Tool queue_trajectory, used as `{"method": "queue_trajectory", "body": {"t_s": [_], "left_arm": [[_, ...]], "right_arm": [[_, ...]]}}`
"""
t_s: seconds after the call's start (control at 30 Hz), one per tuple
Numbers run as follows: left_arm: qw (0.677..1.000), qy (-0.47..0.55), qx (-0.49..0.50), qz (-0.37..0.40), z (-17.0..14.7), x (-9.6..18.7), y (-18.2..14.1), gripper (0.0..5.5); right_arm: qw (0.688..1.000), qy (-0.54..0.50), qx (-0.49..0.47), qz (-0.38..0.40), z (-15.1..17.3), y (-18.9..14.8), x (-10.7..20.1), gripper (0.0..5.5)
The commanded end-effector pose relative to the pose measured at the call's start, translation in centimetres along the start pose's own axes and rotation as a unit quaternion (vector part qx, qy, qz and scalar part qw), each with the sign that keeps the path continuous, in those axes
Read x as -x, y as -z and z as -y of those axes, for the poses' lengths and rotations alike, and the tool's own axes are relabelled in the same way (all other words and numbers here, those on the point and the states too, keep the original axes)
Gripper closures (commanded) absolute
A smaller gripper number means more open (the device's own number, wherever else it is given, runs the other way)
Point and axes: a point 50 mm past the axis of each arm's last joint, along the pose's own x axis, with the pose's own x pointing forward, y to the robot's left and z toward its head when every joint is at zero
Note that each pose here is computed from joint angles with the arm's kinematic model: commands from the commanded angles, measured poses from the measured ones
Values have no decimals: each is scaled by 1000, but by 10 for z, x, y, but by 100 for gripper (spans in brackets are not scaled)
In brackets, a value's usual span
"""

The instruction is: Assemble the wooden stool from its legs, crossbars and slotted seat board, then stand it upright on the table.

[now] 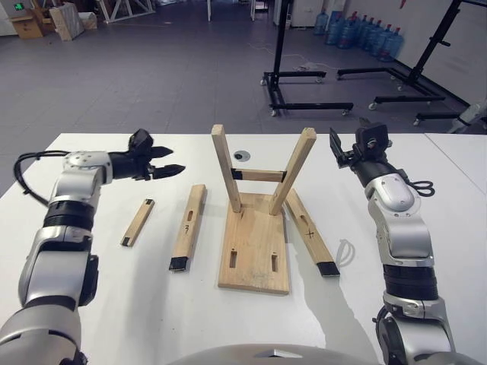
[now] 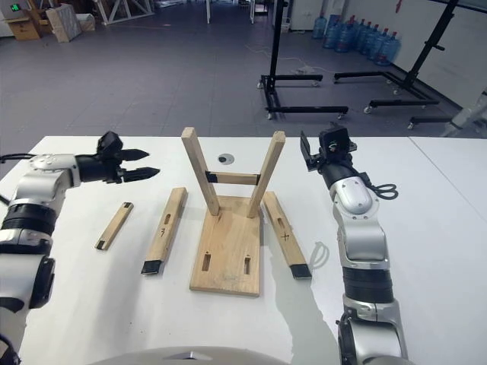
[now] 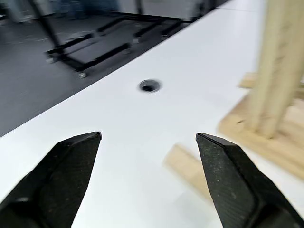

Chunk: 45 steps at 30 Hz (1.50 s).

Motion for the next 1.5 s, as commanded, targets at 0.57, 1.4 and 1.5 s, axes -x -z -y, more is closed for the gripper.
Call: {"method": "queue_trajectory", "body": {"t_s": [0.57, 1.4, 1.5], "left_arm": [[934, -209, 198, -212, 92, 49, 156, 258], [917, -324, 145, 180, 69, 35, 51, 423], [916, -253, 59, 306, 92, 29, -6, 423]], "right_arm": [[998, 14, -56, 16, -32, 0, 33, 224], [975, -32, -194, 100, -37, -11, 39, 224], [946, -105, -288, 109, -46, -19, 41, 224]]}}
